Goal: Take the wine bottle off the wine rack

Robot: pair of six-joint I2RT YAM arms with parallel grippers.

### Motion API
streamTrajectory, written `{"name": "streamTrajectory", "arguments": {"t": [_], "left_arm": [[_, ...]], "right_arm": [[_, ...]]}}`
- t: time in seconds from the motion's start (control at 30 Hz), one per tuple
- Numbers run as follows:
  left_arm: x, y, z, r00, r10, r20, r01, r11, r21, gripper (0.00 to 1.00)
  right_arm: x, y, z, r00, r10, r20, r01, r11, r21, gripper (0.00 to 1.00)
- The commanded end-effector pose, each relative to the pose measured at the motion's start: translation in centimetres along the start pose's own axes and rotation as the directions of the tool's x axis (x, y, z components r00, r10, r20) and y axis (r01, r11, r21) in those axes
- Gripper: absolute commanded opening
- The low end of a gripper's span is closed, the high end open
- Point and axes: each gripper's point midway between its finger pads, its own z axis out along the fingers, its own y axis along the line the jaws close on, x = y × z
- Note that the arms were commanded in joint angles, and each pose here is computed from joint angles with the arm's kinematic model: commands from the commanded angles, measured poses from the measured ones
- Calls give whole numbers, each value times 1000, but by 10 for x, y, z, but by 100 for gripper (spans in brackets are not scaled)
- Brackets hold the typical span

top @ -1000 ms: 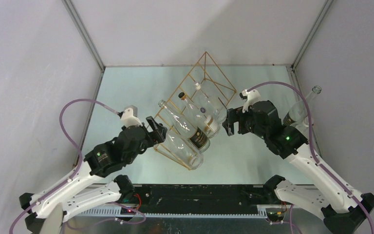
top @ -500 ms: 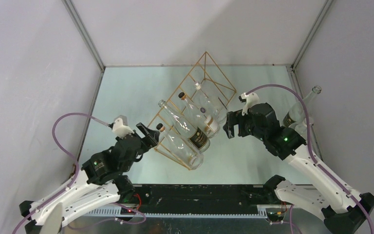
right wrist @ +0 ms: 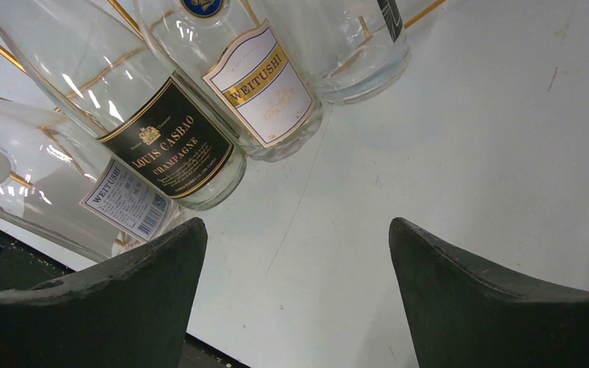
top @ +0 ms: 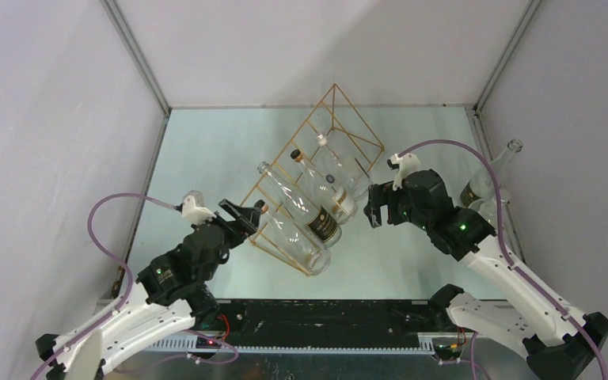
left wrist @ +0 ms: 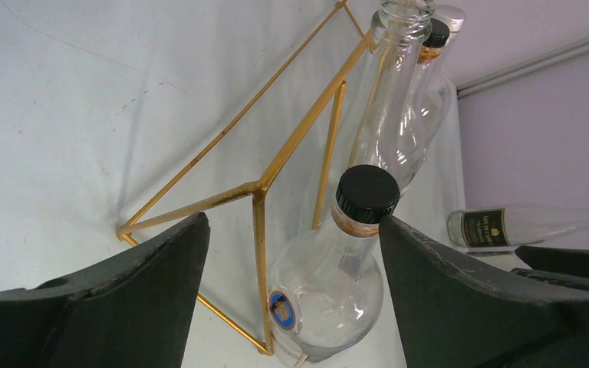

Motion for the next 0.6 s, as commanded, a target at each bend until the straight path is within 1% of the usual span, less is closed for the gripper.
{"name": "streamTrajectory", "arguments": {"t": [0.0, 0.23, 0.47, 0.57], "left_arm": [[-7, -17, 4, 997, -75, 32, 72, 995, 68, 87], [-11, -24, 6, 992, -118, 49, 111, 987, 114, 90], [-13, -15, 10, 987, -143, 72, 136, 986, 98, 93], [-16, -17, 12, 984, -154, 86, 143, 983, 117, 93]], "right_arm": [[-8, -2, -3, 999, -19, 39, 19, 1000, 7, 91], [-8, -3, -5, 998, -34, 45, 34, 999, 12, 91], [-8, -5, -7, 998, -36, 45, 36, 999, 17, 91], [-7, -6, -7, 998, -39, 41, 39, 999, 23, 91]]}}
